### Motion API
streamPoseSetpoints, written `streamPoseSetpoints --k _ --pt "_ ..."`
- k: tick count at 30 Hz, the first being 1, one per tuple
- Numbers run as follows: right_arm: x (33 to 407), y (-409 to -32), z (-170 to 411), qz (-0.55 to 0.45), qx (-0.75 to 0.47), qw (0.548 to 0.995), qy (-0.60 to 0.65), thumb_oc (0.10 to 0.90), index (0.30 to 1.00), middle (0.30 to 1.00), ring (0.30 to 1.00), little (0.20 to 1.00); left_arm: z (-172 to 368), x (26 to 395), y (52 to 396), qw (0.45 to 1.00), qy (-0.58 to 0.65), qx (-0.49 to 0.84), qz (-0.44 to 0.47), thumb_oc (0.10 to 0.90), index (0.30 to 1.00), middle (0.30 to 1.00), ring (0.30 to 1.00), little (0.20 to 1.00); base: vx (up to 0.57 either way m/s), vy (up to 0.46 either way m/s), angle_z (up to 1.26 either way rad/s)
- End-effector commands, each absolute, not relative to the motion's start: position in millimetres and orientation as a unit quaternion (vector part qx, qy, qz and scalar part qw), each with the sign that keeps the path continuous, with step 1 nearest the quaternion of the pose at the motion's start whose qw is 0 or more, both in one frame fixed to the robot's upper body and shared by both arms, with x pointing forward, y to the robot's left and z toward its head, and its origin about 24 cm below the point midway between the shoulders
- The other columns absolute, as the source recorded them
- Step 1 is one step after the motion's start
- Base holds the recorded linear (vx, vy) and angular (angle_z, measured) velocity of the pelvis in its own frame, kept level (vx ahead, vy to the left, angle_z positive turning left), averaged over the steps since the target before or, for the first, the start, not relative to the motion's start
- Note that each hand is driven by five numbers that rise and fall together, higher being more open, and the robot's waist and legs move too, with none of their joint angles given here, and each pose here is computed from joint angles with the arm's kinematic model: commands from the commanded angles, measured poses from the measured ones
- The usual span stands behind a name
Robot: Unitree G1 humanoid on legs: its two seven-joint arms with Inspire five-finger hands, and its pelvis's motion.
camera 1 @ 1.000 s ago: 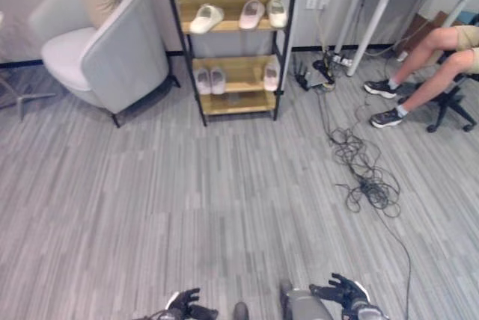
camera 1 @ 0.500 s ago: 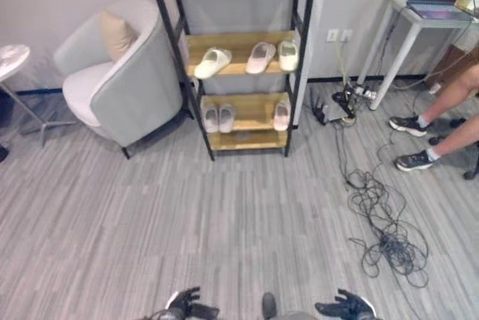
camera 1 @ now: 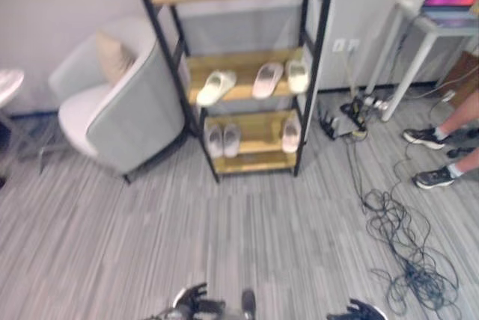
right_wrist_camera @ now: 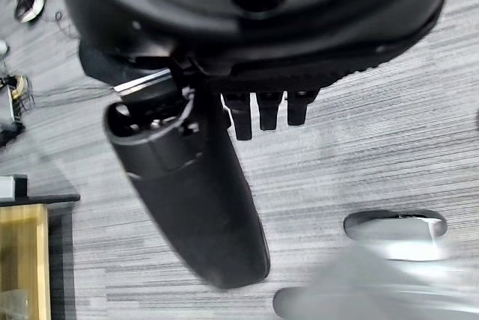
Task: Arrange the slippers neatly on the shoe rack.
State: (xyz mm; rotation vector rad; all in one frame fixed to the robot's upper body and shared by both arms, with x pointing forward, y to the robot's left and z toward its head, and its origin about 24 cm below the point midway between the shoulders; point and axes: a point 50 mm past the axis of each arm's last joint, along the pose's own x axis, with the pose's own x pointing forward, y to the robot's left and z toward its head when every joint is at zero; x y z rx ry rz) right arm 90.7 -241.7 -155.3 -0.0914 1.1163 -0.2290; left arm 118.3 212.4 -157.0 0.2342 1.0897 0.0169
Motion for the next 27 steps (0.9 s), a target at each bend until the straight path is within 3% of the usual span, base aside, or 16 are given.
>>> streamPoseSetpoints --k 1,15,27 --pt "125.4 -239.6 -142.9 -0.094 -0.049 0.879 0.465 0.800 0.900 0.900 0.900 0.900 -151.3 126.2 223.4 0.856 0.500 0.127 0.017 0.800 0.900 0.900 0.900 0.900 0.27 0.024 0.35" --pt "121.6 -246.0 -141.5 -0.090 -0.060 0.878 0.467 0.800 0.900 0.900 0.900 0.900 -158.1 110.5 219.1 0.842 0.523 0.129 0.010 0.800 0.900 0.900 0.900 0.900 0.42 -0.131 0.37" --pt "123.5 -258.8 -136.3 -0.111 -0.066 0.880 0.457 0.800 0.900 0.900 0.900 0.900 -152.6 129.7 209.8 0.860 0.495 0.127 -0.006 0.800 0.900 0.900 0.900 0.900 0.24 -0.101 0.00"
